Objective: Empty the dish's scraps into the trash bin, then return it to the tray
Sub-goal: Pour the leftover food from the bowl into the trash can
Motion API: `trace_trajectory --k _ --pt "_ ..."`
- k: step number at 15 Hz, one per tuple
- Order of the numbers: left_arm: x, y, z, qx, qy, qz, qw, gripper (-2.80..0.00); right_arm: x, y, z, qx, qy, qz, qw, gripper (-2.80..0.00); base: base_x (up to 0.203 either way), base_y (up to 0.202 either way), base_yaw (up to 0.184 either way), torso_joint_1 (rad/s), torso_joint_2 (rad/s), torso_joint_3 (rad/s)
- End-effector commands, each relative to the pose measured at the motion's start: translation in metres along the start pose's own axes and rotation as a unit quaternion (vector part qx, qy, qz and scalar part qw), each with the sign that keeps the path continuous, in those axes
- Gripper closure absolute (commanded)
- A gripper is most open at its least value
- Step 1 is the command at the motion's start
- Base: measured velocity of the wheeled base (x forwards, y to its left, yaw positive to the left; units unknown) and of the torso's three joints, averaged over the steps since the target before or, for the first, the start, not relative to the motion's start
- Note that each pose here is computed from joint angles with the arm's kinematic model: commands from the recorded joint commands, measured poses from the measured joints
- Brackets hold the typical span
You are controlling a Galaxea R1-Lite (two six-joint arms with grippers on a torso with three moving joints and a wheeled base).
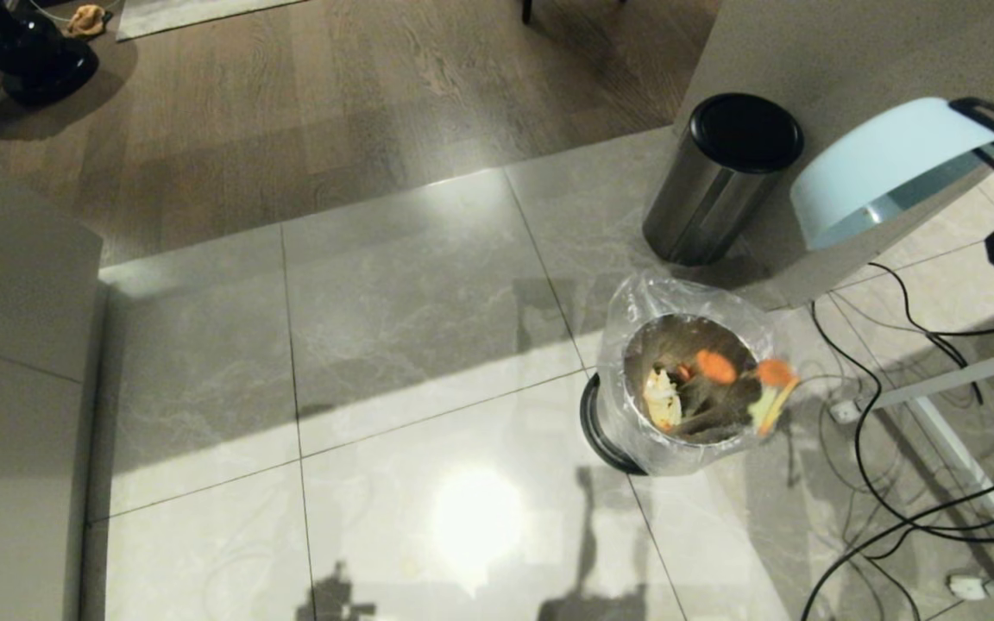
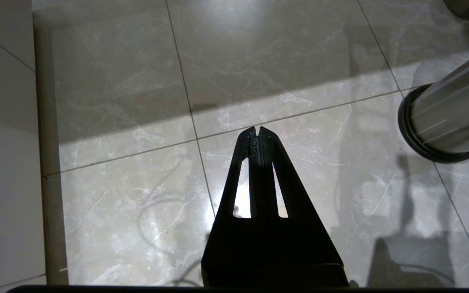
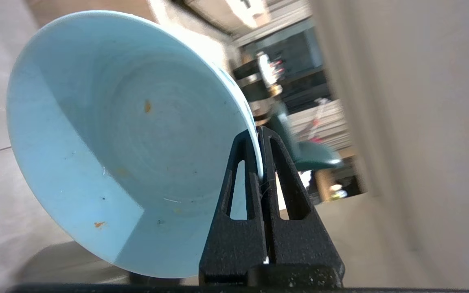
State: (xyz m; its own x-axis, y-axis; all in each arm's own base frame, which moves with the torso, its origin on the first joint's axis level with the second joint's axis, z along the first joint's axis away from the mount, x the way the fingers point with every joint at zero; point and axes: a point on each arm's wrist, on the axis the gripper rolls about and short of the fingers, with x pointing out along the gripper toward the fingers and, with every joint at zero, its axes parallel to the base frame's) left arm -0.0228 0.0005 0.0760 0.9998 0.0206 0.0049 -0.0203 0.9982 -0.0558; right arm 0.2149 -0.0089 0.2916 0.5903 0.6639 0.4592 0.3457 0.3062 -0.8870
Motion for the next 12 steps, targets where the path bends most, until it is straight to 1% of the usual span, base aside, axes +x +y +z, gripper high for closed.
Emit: trace_trajectory --k 1,3,4,8,9,11,12 --pt "0.0 0.0 0.0 -0.001 -0.001 0.0 1.0 0.0 0.003 0.015 -0.012 0.0 -0.001 0.008 1.0 0.0 0.0 0.0 0.0 0.0 0.0 0.0" --pt "0.0 0.0 0.0 -0.001 0.0 0.0 1.0 0.0 0.007 0.014 -0.016 -0.005 -0.003 0.003 1.0 0.0 0.0 0.0 0.0 0.0 0.0 0.0" --pt "0.0 0.0 0.0 -0.001 0.0 0.0 1.0 0.0 0.01 0.012 -0.017 -0.011 -0.011 0.003 1.0 0.0 0.0 0.0 0.0 0.0 0.0 0.0" --pt "0.0 0.0 0.0 -0.001 0.0 0.0 1.0 0.0 0.016 0.004 -0.021 -0.01 -0.005 -0.016 1.0 0.0 0.0 0.0 0.0 0.0 0.0 0.0" --pt "0.0 0.0 0.0 -0.001 0.0 0.0 1.0 0.0 0.016 0.002 -0.021 -0.007 0.002 -0.023 1.0 0.0 0.0 0.0 0.0 0.0 0.0 0.0" --pt "0.0 0.0 0.0 -0.001 0.0 0.0 1.0 0.0 0.016 0.002 -0.021 0.016 0.008 -0.027 0.999 0.0 0.0 0.0 0.0 0.0 0.0 0.0" --pt "0.0 0.0 0.0 -0.001 0.0 0.0 1.0 0.0 0.017 0.0 -0.022 0.017 0.016 -0.035 0.999 0.0 0.0 0.0 0.0 0.0 0.0 0.0"
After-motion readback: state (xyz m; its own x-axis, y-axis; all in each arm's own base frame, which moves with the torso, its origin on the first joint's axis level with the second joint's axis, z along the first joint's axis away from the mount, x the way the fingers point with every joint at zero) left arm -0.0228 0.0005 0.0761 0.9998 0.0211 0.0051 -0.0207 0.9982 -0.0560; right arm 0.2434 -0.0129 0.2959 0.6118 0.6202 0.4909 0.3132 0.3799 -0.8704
